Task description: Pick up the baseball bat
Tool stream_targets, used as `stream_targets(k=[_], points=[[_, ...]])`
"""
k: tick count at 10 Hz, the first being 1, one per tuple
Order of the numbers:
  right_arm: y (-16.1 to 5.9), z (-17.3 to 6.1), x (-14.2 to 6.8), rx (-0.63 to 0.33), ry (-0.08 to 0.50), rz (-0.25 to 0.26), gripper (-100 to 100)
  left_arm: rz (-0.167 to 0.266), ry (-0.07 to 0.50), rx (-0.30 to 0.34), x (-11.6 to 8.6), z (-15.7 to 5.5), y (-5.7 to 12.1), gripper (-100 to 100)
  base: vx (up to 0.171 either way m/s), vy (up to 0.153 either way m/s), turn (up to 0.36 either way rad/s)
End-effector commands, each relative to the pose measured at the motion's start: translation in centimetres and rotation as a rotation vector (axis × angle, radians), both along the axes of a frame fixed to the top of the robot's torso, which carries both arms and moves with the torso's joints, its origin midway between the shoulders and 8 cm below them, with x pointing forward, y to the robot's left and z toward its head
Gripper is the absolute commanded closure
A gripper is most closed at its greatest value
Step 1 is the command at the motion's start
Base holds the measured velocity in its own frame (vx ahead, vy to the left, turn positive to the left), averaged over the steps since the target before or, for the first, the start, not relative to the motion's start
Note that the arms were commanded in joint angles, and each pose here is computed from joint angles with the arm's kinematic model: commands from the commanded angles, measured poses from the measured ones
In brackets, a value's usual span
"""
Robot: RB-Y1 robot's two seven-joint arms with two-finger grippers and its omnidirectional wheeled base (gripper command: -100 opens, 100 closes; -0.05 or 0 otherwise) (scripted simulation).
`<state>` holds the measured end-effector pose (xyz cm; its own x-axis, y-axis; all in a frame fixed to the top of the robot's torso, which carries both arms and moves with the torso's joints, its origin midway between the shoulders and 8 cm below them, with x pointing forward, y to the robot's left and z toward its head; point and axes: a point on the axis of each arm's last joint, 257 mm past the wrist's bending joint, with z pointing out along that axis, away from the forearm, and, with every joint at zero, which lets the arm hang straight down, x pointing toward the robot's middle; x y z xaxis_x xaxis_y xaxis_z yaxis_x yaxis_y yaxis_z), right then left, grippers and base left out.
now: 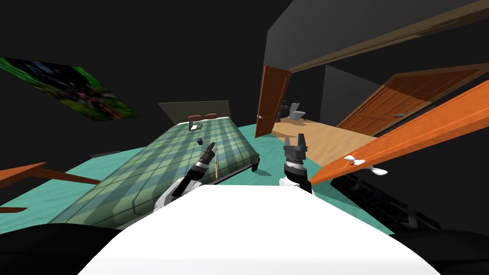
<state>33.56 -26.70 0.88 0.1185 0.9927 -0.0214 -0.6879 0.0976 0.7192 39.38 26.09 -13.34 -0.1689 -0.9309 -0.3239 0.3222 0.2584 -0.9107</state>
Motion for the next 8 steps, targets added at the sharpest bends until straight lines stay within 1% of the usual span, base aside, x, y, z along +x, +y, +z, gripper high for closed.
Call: stream_targets(k=[1,2,3,4,6,7,8], points=[[0.0,0.0,0.0,0.0,0.0,0.0,0,-0.008,0.037,0.021,0.1,-1.3,0.3,-100,0.001,0.027,-0.071],[0.0,0.0,0.0,0.0,0.0,0.0,0,-0.015,0.106,0.045,-0.1,-3.8,0.6,-100,0.006,0.024,-0.121],[0.0,0.0,0.0,0.0,0.0,0.0,0,-0.019,0.177,0.065,-0.5,-6.4,1.0,-100,0.011,0.035,-0.242],[0.0,0.0,0.0,0.0,0.0,0.0,0,-0.028,0.18,0.086,-0.5,-6.5,1.2,-100,0.012,0.033,-0.104],[0.0,0.0,0.0,0.0,0.0,0.0,0,-0.034,0.329,0.133,-2.1,-11.8,2.4,-100,0.028,0.024,-0.18],[0.0,0.0,0.0,0.0,0.0,0.0,0,-0.041,0.332,0.153,-2.1,-11.8,2.7,-100,0.027,0.025,-0.093],[0.0,0.0,0.0,0.0,0.0,0.0,0,-0.043,0.409,0.18,-3.3,-14.5,3.5,-100,0.028,0.018,-0.179]])
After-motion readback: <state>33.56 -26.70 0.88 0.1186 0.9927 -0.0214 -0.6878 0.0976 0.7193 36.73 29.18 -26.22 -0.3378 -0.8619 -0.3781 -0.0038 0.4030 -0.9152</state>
